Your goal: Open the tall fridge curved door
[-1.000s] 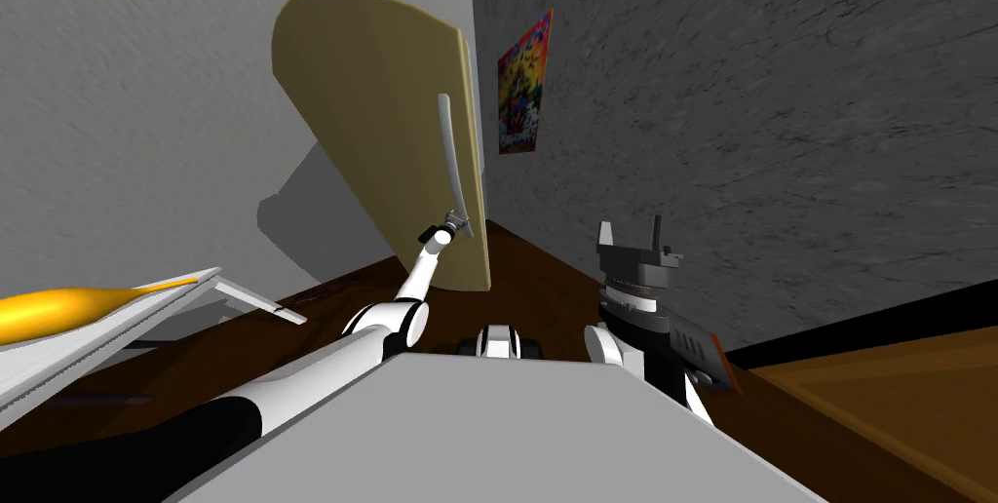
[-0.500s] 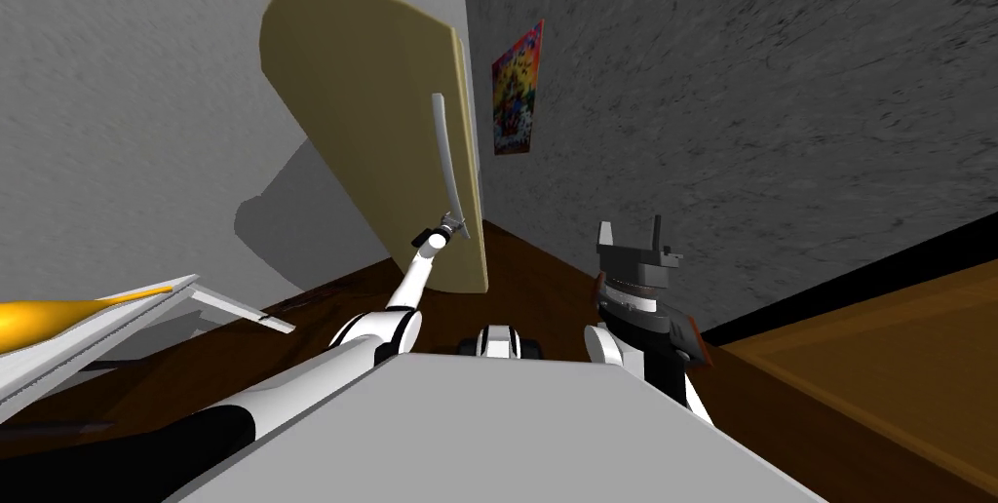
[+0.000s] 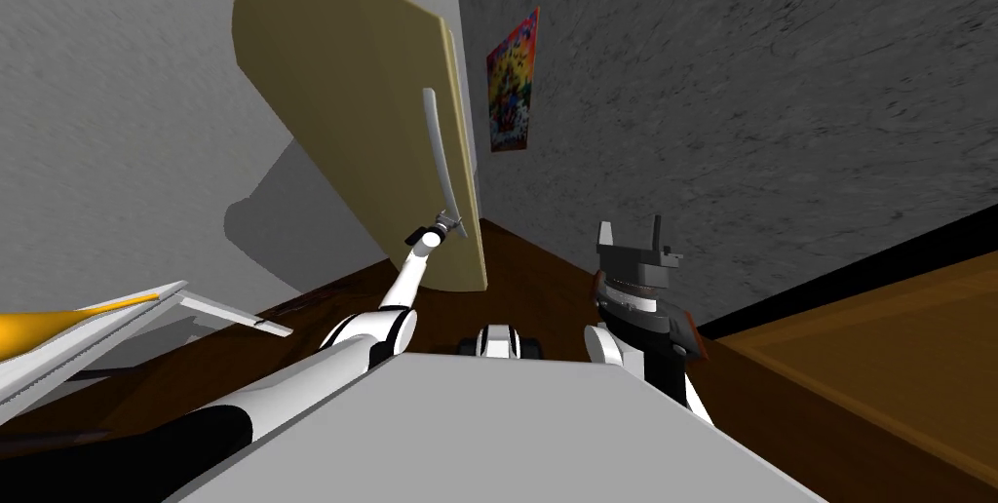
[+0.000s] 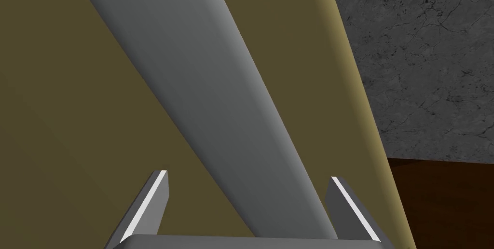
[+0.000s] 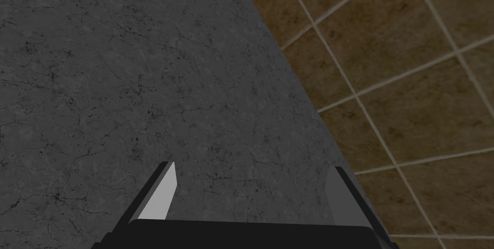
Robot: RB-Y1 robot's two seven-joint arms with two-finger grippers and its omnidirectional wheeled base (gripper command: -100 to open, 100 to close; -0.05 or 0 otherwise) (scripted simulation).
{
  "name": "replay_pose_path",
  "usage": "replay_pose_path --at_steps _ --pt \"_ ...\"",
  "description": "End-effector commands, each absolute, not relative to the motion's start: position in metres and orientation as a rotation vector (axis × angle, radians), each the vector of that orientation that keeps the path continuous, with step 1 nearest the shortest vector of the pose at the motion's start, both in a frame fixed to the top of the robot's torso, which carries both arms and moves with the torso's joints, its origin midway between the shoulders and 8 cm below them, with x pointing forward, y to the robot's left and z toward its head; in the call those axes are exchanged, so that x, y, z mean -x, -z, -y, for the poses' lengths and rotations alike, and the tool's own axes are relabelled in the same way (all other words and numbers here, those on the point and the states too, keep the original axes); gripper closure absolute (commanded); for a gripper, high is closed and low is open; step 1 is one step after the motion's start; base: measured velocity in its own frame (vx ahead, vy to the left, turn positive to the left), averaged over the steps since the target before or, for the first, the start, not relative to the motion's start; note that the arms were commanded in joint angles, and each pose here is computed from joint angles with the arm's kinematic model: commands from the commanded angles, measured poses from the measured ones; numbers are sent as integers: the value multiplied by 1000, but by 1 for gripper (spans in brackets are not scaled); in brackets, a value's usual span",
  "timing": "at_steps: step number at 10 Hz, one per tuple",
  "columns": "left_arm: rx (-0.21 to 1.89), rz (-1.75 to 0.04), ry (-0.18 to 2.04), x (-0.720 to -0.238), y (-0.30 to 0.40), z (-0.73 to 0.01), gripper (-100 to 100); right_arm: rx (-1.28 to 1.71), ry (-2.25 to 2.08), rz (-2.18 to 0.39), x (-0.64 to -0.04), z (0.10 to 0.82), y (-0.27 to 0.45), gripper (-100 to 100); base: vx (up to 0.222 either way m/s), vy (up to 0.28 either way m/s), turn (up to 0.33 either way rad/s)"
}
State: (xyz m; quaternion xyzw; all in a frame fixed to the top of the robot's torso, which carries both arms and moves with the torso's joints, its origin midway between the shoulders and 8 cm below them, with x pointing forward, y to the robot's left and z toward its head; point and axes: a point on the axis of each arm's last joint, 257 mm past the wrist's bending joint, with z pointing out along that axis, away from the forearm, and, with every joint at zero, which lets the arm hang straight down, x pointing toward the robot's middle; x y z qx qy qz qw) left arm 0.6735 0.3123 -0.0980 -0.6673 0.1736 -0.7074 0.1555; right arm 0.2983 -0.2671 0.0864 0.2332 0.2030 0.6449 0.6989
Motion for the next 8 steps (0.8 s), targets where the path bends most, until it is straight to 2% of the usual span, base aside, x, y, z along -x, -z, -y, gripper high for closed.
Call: replay_pose_path --at_steps 1,4,8 --pt "1920 -537 2036 -676 96 -301 100 -520 -1437 -452 -298 267 -86 0 -66 35 -102" --pt "1927 -605 2054 -675 93 -281 100 -520 -1437 -452 -298 267 -86 0 -181 124 -55" --pt "1938 -746 2085 -671 89 -242 100 -520 -1437 -453 -298 267 -86 0 -223 192 -54"
